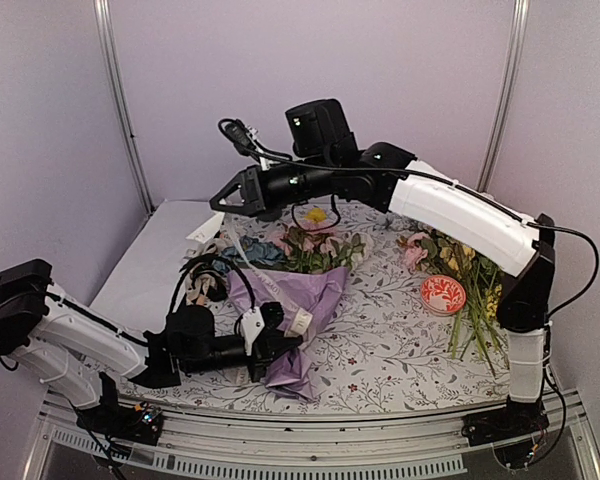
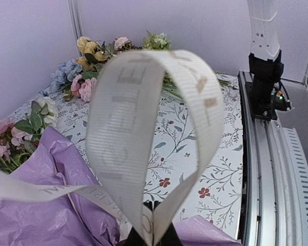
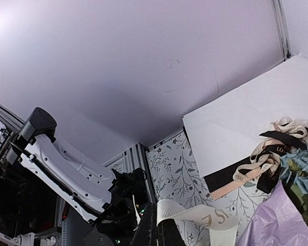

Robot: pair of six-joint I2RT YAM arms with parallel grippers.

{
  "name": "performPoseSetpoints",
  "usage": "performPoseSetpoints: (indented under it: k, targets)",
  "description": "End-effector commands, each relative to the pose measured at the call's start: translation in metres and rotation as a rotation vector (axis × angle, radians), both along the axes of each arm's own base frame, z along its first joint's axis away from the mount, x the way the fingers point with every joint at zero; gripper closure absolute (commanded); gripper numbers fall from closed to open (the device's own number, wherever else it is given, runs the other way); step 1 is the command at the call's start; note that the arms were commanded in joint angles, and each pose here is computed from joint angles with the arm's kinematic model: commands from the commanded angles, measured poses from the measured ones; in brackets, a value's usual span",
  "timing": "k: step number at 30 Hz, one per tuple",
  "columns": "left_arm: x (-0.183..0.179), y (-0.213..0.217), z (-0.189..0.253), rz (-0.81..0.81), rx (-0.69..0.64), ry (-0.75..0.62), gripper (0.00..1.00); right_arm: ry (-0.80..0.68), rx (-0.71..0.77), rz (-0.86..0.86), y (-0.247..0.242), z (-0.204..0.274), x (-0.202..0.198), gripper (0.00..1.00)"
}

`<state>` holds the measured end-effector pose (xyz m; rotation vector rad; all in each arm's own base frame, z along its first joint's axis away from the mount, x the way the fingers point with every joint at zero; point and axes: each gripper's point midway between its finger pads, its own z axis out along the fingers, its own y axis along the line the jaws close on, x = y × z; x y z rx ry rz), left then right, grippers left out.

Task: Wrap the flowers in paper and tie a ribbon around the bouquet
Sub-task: Cross the half-tied ribbon over the folded bouquet.

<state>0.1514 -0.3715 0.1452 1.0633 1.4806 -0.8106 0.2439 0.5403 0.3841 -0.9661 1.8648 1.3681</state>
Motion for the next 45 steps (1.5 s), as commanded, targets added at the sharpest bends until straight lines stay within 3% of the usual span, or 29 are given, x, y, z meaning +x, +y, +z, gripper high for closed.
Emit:
performPoseSetpoints:
  k: [1,8,9,17,25,32,37,39,43,45]
  targets:
    - [-0.003,-0.008,-0.001,-0.002,0.021,-0.021,1.0,0.064,0.037,0.098,0.027,-0.011,-0.02,1.0]
    - [-0.004,-0.011,-0.003,-0.004,0.026,-0.023,1.0,0.149,-0.005,0.169,0.051,-0.049,-0.042,1.0]
    - [-0.004,-0.011,-0.003,-0.004,0.027,-0.023,1.0,0.154,-0.012,0.171,0.053,-0.052,-0.043,0.96]
    - [-0.003,-0.01,-0.003,0.002,0.027,-0.026,1.0,0.131,-0.066,0.125,0.05,-0.064,-0.038,0.33]
    - [-0.004,-0.008,-0.003,0.006,0.025,-0.019,1.0,0.044,-0.084,0.072,0.03,-0.048,-0.024,0.0]
    - [-0.001,0.003,0.011,0.02,-0.054,0.009,1.0,-0.06,-0.095,0.045,-0.027,-0.025,-0.008,0.01]
    - [0.002,0.005,0.015,0.008,-0.089,0.04,1.0,-0.162,-0.073,0.034,-0.08,-0.032,-0.021,0.01]
    - [0.006,0.006,0.018,0.011,-0.106,0.056,1.0,-0.144,-0.079,0.07,-0.093,-0.05,-0.032,0.0]
    - [0.01,0.007,0.02,0.012,-0.118,0.08,1.0,-0.05,-0.048,0.176,-0.105,-0.089,-0.062,0.16]
    - [0.011,0.008,0.018,0.013,-0.118,0.093,1.0,0.019,-0.066,0.198,-0.106,-0.113,-0.069,0.18]
